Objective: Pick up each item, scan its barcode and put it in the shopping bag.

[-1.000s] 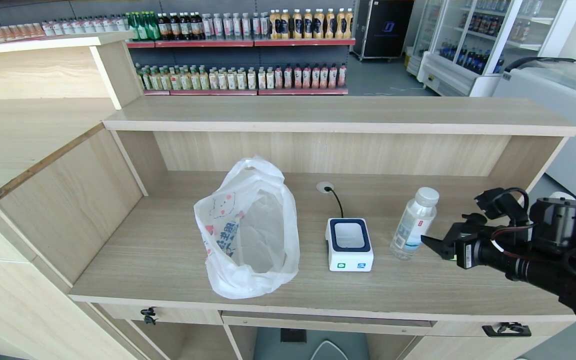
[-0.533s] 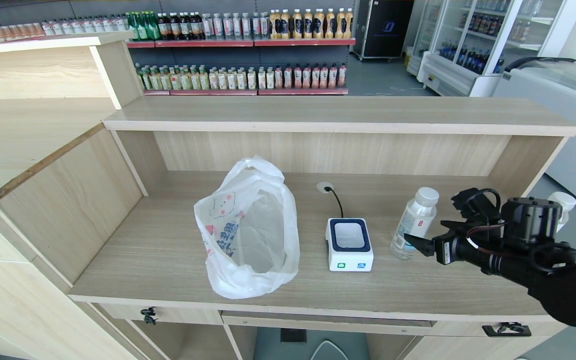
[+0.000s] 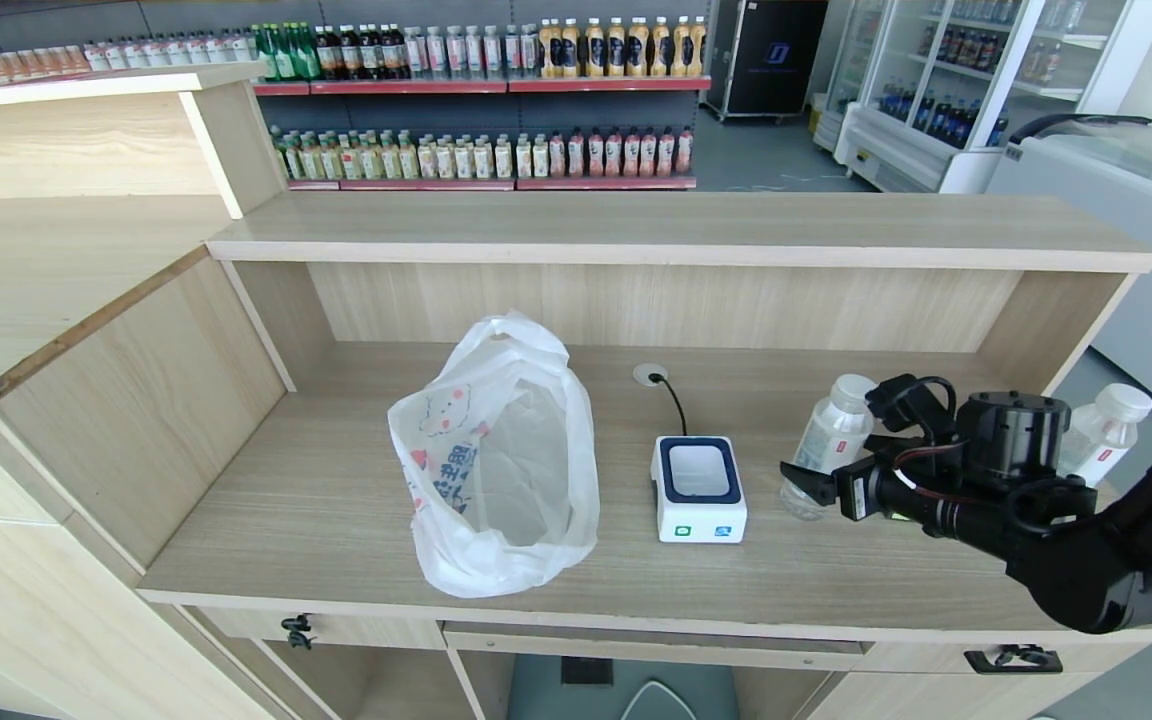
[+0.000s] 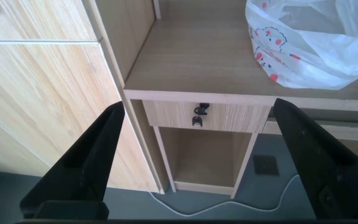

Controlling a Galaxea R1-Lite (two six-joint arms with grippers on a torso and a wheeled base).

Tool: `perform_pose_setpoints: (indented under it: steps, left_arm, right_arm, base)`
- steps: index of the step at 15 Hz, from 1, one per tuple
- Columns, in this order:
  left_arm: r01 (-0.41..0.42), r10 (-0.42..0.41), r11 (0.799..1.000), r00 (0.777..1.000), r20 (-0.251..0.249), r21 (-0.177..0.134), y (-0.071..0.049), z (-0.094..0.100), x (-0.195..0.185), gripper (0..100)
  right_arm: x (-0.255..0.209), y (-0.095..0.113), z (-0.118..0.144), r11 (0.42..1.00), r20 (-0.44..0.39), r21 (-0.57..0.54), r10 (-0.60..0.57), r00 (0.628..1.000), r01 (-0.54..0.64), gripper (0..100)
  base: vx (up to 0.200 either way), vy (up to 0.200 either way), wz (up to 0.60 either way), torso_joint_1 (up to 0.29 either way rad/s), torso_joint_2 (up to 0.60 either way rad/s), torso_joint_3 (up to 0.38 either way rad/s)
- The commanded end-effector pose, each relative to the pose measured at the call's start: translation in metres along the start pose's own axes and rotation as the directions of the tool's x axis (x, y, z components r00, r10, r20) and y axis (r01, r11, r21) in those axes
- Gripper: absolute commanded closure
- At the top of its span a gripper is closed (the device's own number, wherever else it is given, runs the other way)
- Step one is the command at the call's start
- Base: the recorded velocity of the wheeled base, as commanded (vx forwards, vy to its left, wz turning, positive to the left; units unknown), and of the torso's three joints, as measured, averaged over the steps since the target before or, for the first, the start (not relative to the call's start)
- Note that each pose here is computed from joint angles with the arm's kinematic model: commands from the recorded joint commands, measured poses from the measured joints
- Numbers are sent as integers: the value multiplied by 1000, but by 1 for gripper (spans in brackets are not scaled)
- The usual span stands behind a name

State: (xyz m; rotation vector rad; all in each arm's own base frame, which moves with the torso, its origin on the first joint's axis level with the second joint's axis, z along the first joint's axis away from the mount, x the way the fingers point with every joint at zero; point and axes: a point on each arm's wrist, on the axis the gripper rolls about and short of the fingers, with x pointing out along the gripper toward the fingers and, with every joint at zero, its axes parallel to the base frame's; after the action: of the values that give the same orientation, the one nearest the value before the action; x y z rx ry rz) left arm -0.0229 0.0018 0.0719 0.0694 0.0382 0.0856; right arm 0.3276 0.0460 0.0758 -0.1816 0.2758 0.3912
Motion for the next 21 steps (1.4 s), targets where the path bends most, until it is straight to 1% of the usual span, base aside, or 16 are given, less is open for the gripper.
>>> perform_pose_setpoints:
  steps: [1,6,7,10,15,18,21]
  left_arm:
    - [-1,1,1000,1000,0,-1,0,0,0,0]
    - [-1,1,1000,1000,0,1,0,0,0,0]
    - [-1,1,1000,1000,0,1,0,0,0,0]
    - [-1,1,1000,1000,0,-1,0,0,0,0]
    - [-1,1,1000,1000,0,1,0,0,0,0]
    - [-1,1,1000,1000,0,-1,0,0,0,0]
    - [-1,1,1000,1000,0,1,0,0,0,0]
  right_arm:
    - [4,0,-2,1000,-2,-5,2,1000,-2,0]
    - [12,-1,-4,1000,8,-6,3,1000,-3,0]
    - [16,2,-4,1000,9,-10,13,1000,-13,0]
    - [23,3,-4,1000,42,-20,16,999,-15,0]
    - [25,4,-7,1000,41,-21,19,999,-18,0]
    - [28,3,-5,1000,60,-26,15,998,-14,0]
    - [29,3,-8,1000,62,-26,15,998,-13,0]
  base:
    - [0,0,0,0,0,0]
    - [0,0,0,0,0,0]
    - [0,0,0,0,0,0]
    - [0,0,0,0,0,0]
    - [0,0,0,0,0,0]
    - [0,0,0,0,0,0]
    - [0,0,0,0,0,0]
